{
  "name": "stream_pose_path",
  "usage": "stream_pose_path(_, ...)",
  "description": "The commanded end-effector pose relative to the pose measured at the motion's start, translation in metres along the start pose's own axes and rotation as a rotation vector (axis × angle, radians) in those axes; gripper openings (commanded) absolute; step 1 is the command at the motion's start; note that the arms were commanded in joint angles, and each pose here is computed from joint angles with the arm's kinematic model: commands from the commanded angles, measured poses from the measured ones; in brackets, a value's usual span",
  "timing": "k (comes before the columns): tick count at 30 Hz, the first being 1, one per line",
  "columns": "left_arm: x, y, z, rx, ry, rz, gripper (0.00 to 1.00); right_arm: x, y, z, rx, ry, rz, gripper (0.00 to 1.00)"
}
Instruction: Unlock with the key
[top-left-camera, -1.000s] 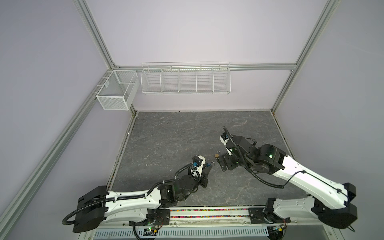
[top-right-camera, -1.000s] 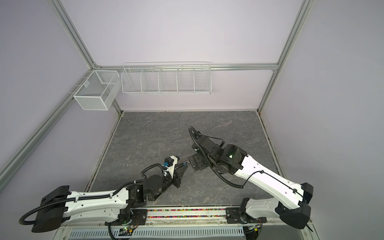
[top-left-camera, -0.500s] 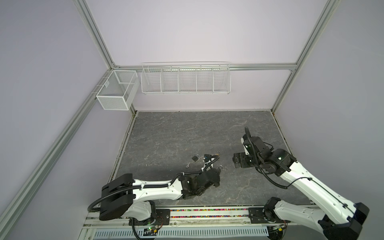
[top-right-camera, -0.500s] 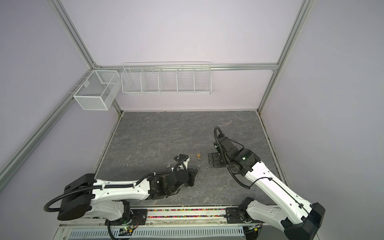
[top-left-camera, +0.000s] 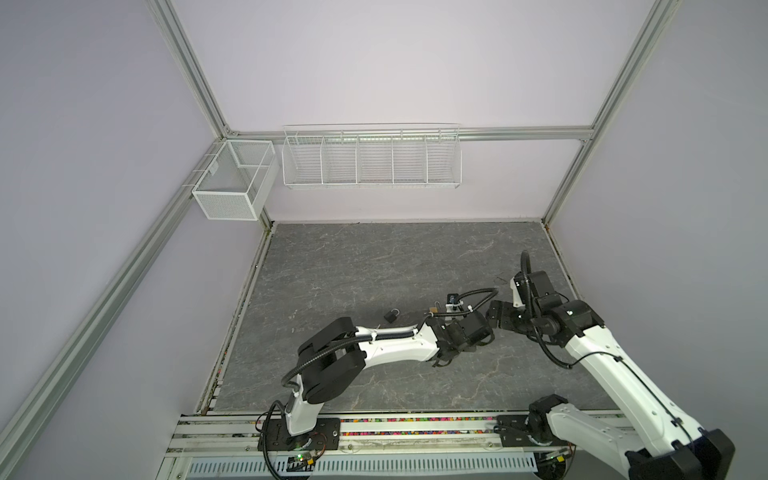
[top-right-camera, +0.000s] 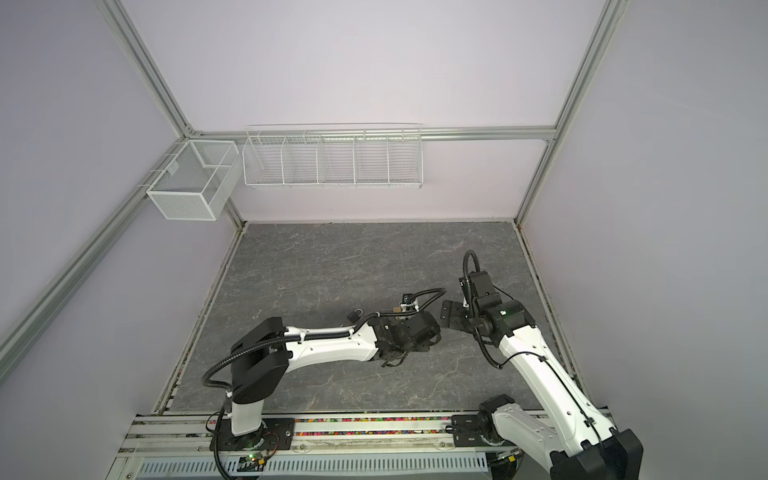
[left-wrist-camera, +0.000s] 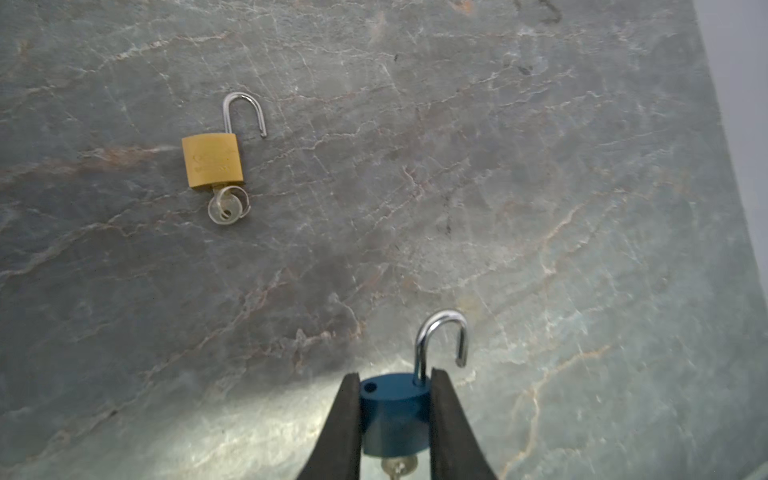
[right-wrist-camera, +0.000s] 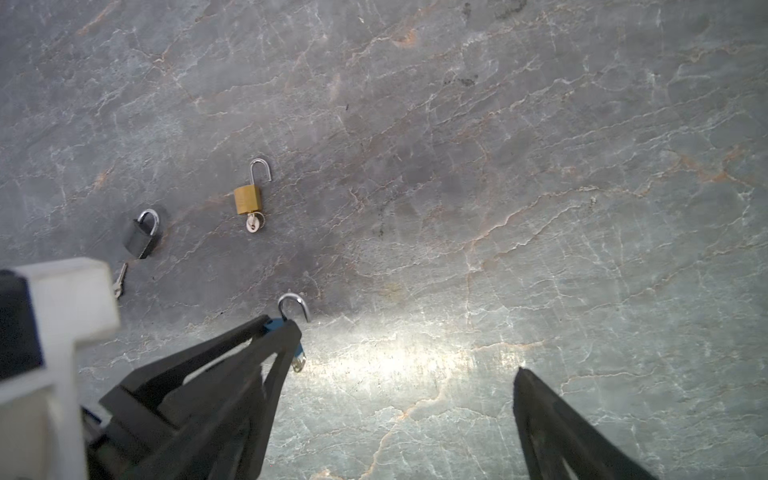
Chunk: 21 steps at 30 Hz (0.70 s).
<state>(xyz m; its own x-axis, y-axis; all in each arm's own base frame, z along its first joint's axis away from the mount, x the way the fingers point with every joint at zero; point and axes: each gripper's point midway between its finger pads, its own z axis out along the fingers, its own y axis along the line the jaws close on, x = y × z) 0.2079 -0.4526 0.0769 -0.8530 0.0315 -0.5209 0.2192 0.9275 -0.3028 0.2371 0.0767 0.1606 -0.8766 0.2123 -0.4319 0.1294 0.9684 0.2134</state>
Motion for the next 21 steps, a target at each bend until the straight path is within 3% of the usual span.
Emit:
stream_pose_path(1, 0.011, 0.020, 0.014, -0.088, 0.093, -0.007, 0.00, 0.001, -0.008, 0.005, -0.010, 0.004, 0.034, 0.94)
stream_pose_path(21, 0.022, 0.019, 0.053, -0.101, 0.183, -0.046, 0.00, 0.006, -0.029, 0.015, -0.003, 0.022, 0.112, 0.94)
